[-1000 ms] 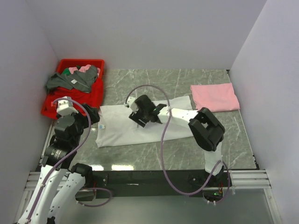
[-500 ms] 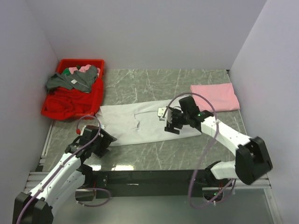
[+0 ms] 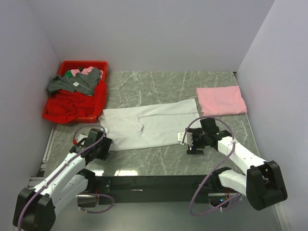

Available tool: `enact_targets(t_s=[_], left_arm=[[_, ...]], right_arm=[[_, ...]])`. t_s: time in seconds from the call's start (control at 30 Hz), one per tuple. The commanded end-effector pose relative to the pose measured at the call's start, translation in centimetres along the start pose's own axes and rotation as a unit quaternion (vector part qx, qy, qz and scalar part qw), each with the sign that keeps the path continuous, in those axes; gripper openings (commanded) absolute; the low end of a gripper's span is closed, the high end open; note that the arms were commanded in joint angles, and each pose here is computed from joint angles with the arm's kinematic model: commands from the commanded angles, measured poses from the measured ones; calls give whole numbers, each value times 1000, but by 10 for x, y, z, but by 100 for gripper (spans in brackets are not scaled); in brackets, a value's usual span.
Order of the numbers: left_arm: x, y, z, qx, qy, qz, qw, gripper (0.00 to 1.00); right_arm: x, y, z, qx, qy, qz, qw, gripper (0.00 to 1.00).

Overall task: Fold and stack the t-shirts
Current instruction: Fold the tshirt

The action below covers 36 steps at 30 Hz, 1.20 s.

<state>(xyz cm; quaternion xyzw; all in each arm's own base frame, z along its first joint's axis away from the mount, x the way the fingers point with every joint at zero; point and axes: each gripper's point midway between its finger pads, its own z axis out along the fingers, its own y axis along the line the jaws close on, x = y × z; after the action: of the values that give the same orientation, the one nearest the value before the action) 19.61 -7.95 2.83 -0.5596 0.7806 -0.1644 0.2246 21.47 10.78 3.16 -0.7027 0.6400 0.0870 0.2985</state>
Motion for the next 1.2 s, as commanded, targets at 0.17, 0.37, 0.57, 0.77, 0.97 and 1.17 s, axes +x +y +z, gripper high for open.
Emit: enact_targets(t_s=[0.17, 0.37, 0.57, 0.77, 0.97, 1.17], left_arm=[[-26, 34, 3, -81, -78, -32, 993, 60], [-36, 31, 3, -60, -105, -36, 992, 35], [-42, 20, -1, -33, -115, -10, 993, 15], [-38, 18, 0, -21, -105, 0, 994, 11], [-34, 13, 2, -14, -95, 8, 995, 10], [-34, 9, 1, -12, -93, 16, 995, 9]], right_arm=[[8, -7, -12, 13, -6, -34, 999, 83], [20, 4, -20, -41, -24, -76, 996, 83], [28, -11, -10, -32, -16, -76, 996, 80], [37, -29, -9, -19, 6, -71, 997, 76], [50, -23, -6, -48, 35, -69, 996, 52], [59, -16, -9, -64, 58, -63, 994, 28]])
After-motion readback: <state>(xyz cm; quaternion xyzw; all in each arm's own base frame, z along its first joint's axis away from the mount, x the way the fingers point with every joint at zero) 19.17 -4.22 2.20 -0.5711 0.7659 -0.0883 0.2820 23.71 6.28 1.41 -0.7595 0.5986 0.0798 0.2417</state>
